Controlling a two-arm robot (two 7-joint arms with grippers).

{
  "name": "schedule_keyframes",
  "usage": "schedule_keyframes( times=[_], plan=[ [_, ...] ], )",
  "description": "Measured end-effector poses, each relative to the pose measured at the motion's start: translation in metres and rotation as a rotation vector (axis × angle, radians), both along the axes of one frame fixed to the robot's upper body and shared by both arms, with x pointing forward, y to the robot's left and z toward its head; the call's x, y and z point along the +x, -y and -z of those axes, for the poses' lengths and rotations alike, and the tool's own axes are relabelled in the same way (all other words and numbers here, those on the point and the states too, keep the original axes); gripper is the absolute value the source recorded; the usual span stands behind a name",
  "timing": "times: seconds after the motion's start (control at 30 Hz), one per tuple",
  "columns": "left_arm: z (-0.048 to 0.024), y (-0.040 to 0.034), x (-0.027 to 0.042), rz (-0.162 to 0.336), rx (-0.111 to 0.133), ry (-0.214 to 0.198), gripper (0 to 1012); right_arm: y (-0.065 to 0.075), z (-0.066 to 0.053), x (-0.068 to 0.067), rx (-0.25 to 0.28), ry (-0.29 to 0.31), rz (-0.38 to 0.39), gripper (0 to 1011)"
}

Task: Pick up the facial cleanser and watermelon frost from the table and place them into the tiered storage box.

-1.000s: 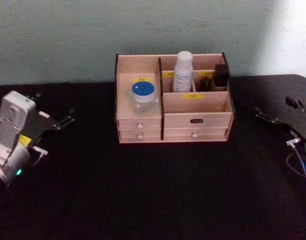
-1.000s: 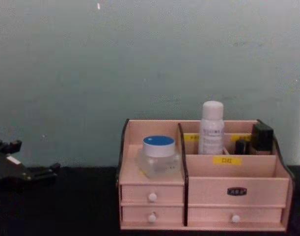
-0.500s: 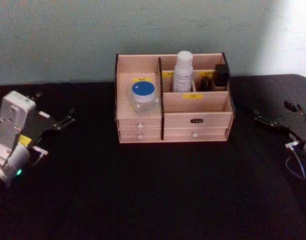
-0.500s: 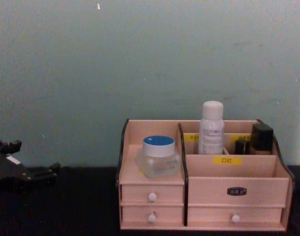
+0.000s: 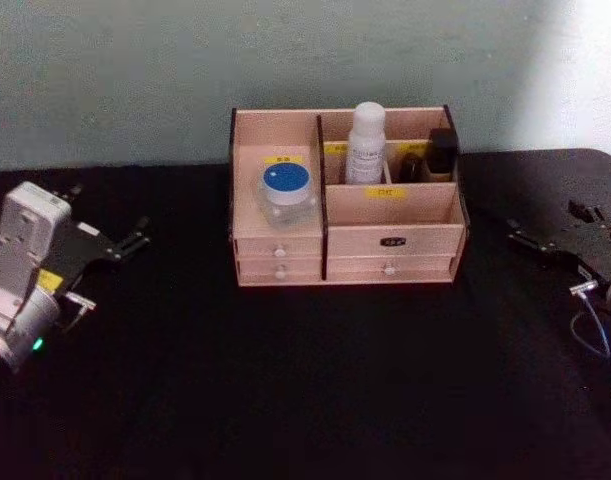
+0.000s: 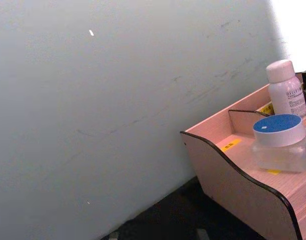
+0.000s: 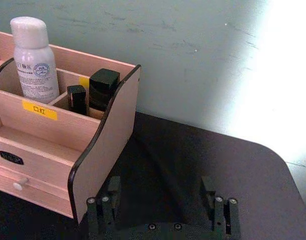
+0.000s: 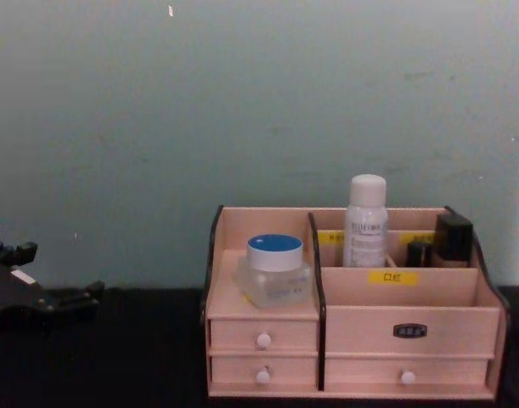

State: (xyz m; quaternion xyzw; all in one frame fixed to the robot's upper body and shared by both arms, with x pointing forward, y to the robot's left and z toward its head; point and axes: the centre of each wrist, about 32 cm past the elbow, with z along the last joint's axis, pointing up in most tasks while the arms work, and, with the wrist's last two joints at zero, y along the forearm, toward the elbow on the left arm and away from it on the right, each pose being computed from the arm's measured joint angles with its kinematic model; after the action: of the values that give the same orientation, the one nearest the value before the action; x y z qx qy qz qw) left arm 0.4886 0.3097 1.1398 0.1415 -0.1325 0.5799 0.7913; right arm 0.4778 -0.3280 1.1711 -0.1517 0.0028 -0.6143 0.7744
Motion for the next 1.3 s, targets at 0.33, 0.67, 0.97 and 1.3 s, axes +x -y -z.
schedule_keyframes(
  times=[0.33, 0.67, 0.97, 1.3],
  plan=[
    [0.0000, 0.0000, 0.0000, 0.000, 0.000, 0.000, 1001, 0.0000, -0.0003, 0.0000, -0.001, 0.002, 0.000, 1002],
    [0.0000, 0.0000, 0.0000, 0.000, 0.000, 0.000, 1001, 0.0000, -0.0004, 0.0000, -0.001, 0.002, 0.000, 1002],
    [0.0000, 0.0000, 0.0000, 0.000, 0.000, 0.000, 1001, 0.0000, -0.0004, 0.0000, -0.001, 0.002, 0.000, 1002],
    [0.0000, 0.0000, 0.0000, 0.000, 0.000, 0.000, 1001, 0.0000, -0.0004, 0.0000, -0.001, 0.002, 0.000, 1002]
  ],
)
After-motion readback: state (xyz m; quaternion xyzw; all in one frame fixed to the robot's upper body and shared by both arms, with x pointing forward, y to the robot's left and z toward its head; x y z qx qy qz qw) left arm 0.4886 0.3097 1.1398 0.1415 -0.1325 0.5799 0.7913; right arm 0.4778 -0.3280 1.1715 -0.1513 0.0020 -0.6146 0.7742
